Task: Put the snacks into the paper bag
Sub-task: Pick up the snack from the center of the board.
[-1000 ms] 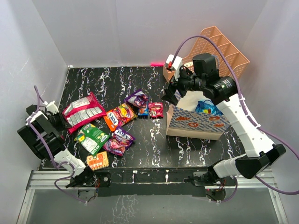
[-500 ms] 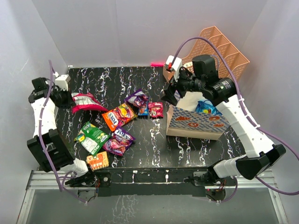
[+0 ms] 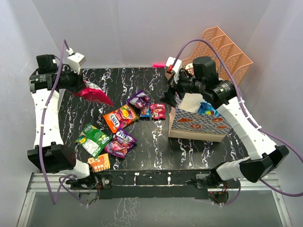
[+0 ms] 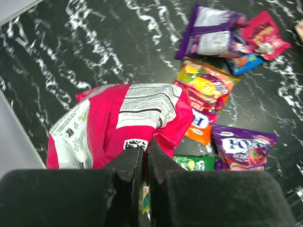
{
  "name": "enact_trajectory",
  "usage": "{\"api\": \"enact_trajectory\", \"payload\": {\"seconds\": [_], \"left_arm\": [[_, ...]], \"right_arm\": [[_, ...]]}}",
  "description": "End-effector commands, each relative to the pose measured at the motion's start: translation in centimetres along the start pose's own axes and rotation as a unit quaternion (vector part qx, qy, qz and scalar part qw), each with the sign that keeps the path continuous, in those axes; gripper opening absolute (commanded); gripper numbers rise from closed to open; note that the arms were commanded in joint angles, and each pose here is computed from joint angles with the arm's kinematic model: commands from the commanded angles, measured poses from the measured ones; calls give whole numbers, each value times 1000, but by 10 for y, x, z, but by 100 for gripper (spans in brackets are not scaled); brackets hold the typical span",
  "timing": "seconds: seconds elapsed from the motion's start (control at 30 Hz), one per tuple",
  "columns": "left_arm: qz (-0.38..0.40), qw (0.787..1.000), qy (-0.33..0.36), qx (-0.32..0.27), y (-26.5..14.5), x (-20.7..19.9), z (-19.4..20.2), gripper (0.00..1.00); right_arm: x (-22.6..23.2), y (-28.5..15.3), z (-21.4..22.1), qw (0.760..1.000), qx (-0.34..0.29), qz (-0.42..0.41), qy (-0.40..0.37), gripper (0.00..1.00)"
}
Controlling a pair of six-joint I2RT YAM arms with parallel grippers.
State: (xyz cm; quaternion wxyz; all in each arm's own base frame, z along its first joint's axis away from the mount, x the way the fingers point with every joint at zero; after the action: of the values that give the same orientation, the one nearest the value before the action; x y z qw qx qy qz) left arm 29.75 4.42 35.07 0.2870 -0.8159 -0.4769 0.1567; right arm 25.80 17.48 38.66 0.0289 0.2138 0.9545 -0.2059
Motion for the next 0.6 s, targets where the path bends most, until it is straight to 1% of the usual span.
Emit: {"api": "enact_trajectory", "payload": {"seconds": [0.0,0.1,0.27,0.43,0.57], "left_arm": [[74,996,54,-10,-10,-41,-23,0],[118,989,86,-7,-9,-67,-33,0],[173,966,192,17,-1,-115,-40,0],[223,929,288,67,9,-164,-40,0],[266,893,354,79,11,-199,-38,0]], "right_arm": [[4,0,-19,998,-60,-7,-25,94],[5,3,-22,997,-73,-13,-31,94],[5,7,-28,994,-95,-30,-54,94],[2,16,-26,993,-101,-39,-46,94],[4,25,-14,994,-99,-42,-24,94]]}}
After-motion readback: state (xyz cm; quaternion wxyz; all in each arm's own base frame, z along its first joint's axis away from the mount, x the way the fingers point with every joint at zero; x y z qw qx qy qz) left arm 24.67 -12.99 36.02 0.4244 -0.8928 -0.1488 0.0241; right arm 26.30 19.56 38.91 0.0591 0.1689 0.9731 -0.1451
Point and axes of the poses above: each gripper's point midway between its finger pads, its own y axis out along the fingers, its own x axis along the line the jaws close on, z = x × y, the point moved 9 cm from there along -y, back along the fingers
